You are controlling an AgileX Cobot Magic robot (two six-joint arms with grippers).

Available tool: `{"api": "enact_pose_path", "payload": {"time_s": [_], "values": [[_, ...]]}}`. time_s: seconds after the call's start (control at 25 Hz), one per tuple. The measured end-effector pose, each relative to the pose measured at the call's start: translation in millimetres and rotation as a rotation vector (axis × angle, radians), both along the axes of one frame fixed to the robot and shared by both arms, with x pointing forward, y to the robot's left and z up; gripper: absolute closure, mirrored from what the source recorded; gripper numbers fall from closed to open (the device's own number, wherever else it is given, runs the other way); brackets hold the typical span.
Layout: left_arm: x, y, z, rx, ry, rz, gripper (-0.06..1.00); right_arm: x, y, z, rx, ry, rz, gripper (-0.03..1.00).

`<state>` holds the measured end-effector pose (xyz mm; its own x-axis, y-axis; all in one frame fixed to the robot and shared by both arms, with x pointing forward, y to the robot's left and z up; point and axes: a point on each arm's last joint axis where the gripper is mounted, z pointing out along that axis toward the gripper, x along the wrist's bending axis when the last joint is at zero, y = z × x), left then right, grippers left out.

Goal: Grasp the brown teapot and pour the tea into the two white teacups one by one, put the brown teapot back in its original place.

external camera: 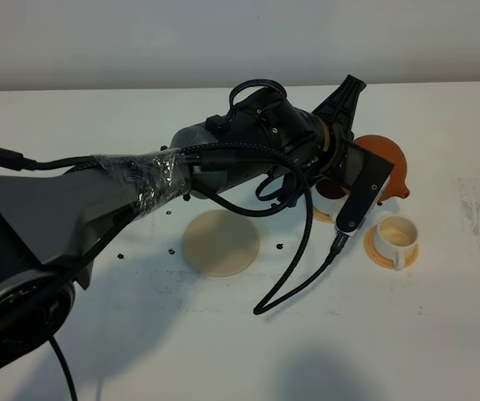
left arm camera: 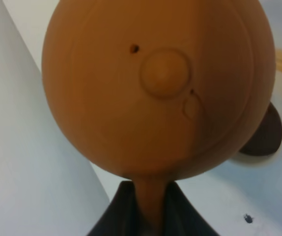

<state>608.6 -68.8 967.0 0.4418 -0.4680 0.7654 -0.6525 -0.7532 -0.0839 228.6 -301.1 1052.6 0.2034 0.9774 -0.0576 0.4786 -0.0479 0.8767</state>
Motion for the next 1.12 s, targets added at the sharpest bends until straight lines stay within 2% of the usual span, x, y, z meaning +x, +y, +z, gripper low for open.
{"api": "enact_pose_path", "payload": {"time_s": [0.8, 1.12], "values": [[-2.2, -3.1, 1.6, 0.152, -0.137, -0.128, 0.85, 0.0, 0.0, 0.0, 0.0, 0.0, 0.0, 0.45], [-6.7, -8.3, 2.6, 0.185, -0.176, -0.164, 0.85, 0.0, 0.0, 0.0, 0.0, 0.0, 0.0, 0.45]]}}
